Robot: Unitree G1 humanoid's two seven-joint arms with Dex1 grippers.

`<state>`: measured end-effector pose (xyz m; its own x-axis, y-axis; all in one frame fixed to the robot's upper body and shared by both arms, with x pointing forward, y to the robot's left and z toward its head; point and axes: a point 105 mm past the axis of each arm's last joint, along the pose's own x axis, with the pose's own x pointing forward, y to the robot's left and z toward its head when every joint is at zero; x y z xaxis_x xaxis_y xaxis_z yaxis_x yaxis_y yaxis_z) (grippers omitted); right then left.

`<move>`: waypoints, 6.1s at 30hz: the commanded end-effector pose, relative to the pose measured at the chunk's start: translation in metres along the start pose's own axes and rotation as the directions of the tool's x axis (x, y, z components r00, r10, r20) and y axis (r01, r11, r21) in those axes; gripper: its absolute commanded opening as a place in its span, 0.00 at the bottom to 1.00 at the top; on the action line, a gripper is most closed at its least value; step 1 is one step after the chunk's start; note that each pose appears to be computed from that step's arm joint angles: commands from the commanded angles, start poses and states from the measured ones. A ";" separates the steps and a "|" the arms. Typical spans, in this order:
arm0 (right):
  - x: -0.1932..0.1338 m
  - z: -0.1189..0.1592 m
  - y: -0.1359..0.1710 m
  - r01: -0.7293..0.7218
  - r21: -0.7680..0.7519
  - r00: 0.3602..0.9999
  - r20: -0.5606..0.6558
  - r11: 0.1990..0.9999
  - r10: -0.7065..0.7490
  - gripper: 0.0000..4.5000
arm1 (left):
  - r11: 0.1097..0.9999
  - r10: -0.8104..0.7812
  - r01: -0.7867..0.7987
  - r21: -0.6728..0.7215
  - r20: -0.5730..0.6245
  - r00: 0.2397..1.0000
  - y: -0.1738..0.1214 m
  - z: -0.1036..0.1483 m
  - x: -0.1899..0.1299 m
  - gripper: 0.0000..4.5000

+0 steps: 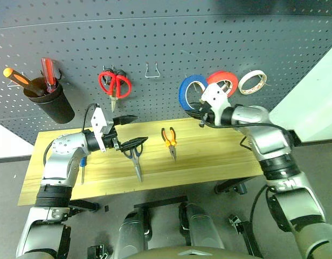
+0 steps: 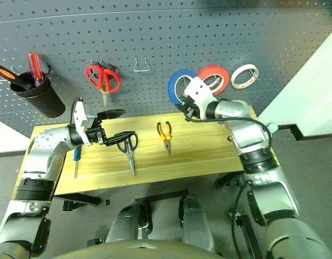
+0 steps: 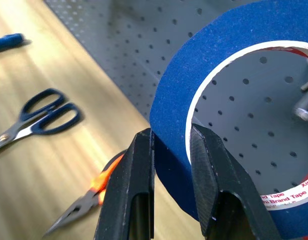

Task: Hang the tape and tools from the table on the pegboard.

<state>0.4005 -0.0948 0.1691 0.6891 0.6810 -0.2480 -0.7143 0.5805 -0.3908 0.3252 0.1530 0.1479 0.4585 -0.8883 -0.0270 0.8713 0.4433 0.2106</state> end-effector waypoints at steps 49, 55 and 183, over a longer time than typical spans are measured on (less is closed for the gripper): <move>0.046 -0.056 0.034 0.196 0.535 0.894 -0.442 0.821 0.074 1.00 | 0.956 0.176 -0.242 -0.164 -0.337 0.925 -0.007 -0.056 -0.024 1.00; 0.059 -0.054 0.032 0.220 0.554 0.895 -0.442 0.803 0.060 1.00 | 0.964 0.162 -0.223 -0.148 -0.342 0.926 -0.004 -0.057 -0.020 1.00; 0.042 0.155 -0.034 0.196 0.392 0.899 0.294 0.899 -0.324 0.99 | 0.967 0.190 -0.218 0.133 0.193 0.963 0.016 0.072 -0.085 1.00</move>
<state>0.4431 -0.0100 0.2621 0.8310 0.5560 0.0184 -0.5553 0.8310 -0.0316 0.2896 0.2246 0.2185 0.5709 -0.7981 0.1929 0.7356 0.6015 0.3115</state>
